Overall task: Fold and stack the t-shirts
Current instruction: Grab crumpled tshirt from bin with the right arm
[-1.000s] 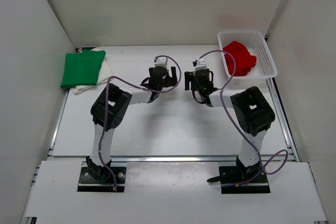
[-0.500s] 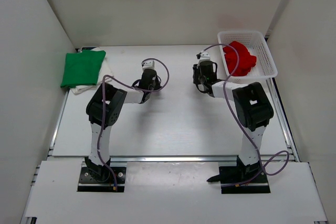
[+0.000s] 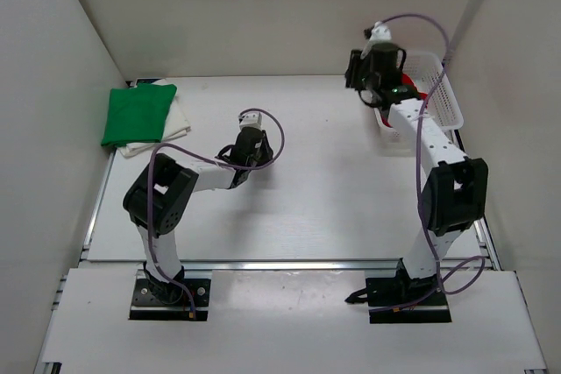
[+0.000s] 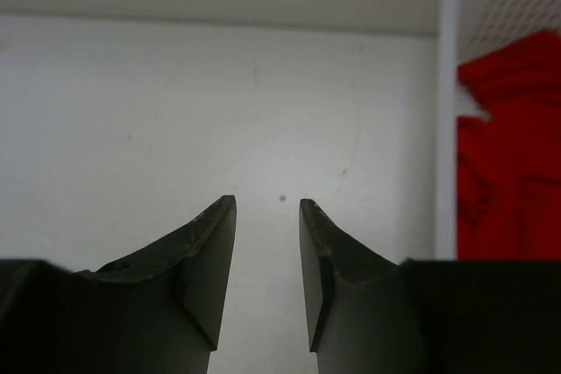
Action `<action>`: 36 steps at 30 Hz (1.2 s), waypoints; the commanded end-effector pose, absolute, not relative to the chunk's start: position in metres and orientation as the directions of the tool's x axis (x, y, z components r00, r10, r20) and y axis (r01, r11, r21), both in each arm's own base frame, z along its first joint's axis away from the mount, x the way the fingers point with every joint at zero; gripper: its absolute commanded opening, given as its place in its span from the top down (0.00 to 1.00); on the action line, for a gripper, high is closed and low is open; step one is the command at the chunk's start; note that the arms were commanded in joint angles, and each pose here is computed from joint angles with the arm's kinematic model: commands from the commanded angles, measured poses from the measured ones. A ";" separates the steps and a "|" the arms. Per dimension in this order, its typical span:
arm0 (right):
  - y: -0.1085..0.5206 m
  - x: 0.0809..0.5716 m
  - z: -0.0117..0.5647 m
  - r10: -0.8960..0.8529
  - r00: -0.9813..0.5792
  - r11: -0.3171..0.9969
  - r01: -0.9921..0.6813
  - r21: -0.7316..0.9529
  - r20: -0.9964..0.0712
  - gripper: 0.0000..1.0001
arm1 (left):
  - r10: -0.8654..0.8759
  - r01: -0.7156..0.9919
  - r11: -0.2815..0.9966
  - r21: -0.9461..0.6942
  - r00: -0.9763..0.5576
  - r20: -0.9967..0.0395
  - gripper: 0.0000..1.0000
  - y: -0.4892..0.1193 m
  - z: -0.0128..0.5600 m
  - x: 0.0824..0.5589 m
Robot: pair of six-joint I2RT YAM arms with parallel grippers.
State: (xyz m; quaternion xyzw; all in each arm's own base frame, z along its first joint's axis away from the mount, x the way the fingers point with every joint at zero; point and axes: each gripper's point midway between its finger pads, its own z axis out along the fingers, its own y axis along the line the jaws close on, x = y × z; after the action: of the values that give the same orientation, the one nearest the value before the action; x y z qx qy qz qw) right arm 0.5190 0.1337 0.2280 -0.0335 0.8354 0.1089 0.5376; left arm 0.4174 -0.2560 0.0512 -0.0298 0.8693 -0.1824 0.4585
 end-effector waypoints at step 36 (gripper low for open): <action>-0.072 0.569 0.116 0.350 -0.606 0.936 0.254 0.243 -0.714 0.99 | -0.373 0.261 0.781 -0.568 -0.535 -0.758 0.59 -0.229 0.120 0.273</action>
State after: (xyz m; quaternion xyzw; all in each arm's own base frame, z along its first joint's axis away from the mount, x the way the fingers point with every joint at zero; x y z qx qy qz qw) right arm 0.5600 -0.0659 0.0898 0.1648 0.9076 0.0566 0.3820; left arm 0.2808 -0.2366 0.1251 -0.0224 0.8068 -0.3325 0.4878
